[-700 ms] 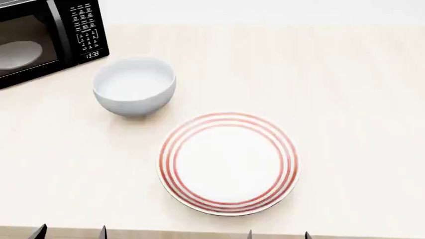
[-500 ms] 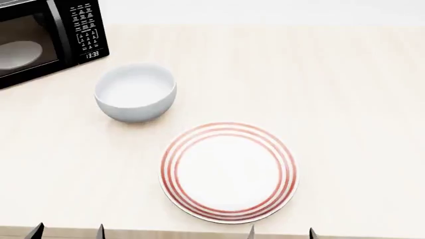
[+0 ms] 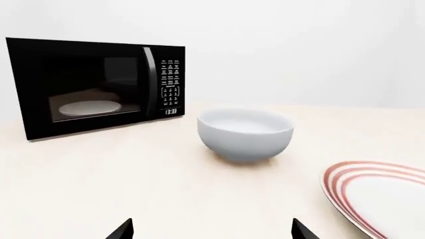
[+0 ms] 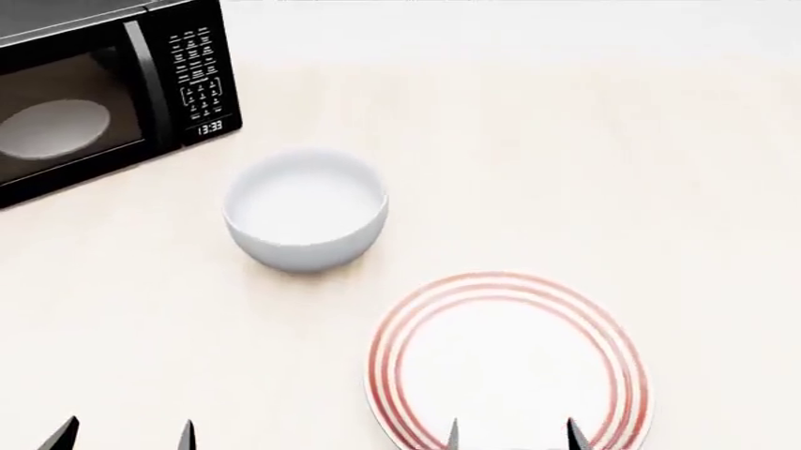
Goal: Open the microwave.
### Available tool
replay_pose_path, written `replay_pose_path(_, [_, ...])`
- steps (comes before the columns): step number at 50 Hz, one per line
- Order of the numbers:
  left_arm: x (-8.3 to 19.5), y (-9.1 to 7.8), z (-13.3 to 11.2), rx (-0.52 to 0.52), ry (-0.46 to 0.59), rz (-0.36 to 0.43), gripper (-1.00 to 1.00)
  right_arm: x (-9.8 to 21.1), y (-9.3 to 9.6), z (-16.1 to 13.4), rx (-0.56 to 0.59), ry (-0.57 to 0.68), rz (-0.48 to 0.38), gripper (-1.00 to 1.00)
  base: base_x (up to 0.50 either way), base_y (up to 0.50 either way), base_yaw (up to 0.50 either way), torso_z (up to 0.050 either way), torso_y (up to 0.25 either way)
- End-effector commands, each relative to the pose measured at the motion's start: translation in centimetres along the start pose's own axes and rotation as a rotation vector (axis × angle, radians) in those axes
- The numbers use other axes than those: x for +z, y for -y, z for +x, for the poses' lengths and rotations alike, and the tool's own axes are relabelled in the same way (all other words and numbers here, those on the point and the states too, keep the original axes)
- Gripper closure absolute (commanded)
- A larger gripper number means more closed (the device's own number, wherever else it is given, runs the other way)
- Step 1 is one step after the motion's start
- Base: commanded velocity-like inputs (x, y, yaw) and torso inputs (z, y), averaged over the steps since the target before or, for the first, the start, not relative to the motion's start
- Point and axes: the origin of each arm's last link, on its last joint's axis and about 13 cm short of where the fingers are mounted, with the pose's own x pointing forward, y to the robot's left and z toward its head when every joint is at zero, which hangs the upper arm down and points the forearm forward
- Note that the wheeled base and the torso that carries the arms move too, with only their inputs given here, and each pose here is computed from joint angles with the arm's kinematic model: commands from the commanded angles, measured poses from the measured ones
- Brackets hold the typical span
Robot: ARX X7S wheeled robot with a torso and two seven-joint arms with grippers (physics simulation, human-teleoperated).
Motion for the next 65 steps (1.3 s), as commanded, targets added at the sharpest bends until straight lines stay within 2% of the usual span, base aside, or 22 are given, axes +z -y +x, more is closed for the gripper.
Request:
replay_pose_path(1, [0.15,0.04,-0.14,-0.008,-0.001,-0.007,-1.00,-0.02,-0.14,0.08,0.015,0.001,-0.005,-1.00,0.25,0.34,0.00,0.000,0.000])
replay_pose_path(65, [-0.04,0.01,-0.09,-0.008,-0.019,-0.009,-1.00,-0.75,-0.59,0.43,0.051,-0.017,-0.003,-1.00,0.25,0.36,0.00,0.000,0.000])
